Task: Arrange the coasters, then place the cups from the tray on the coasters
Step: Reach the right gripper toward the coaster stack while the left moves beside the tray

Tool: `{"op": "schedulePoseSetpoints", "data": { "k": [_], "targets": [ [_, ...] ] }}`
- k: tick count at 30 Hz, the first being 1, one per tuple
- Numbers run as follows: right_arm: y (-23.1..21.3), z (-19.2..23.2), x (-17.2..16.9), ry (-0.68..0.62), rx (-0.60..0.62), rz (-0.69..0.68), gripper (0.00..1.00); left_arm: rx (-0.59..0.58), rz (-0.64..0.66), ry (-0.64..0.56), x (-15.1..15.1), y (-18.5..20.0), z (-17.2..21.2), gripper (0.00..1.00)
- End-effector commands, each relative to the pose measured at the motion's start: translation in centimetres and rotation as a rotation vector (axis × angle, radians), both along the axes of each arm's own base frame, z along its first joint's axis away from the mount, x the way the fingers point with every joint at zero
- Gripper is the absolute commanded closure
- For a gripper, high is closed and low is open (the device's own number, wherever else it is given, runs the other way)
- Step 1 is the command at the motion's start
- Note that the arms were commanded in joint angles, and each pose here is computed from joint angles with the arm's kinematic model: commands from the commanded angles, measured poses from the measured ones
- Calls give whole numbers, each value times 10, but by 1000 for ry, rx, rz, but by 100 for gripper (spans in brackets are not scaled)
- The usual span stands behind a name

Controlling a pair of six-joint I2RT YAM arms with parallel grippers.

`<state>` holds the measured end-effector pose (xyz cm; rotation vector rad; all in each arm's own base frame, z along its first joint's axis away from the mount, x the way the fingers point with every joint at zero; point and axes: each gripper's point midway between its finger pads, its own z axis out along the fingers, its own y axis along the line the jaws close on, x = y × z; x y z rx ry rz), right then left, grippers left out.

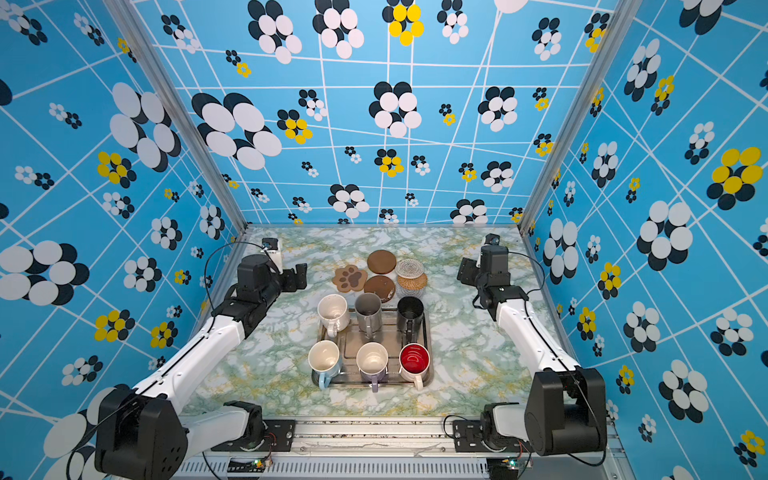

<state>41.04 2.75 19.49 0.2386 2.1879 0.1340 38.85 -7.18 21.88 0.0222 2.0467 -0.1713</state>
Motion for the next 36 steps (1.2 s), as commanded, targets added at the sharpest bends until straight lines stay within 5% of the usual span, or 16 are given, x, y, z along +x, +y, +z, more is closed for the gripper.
{"op": "schedulePoseSetpoints", "data": {
  "k": [1, 11, 21, 36],
  "targets": [
    [44, -18, -11, 162, 100, 86, 30, -69, -64, 67, -11, -27, 9, 6],
    [92, -46, 39, 332, 208, 220, 37, -148, -230, 9, -19, -85, 55, 7],
    [111, -76, 89, 428, 226, 267, 44, -157, -278, 24, -10, -113, 61, 7],
    [123, -130, 117, 504, 286, 258, 56, -175, -353, 91, 7, -146, 48, 7]
  ]
}}
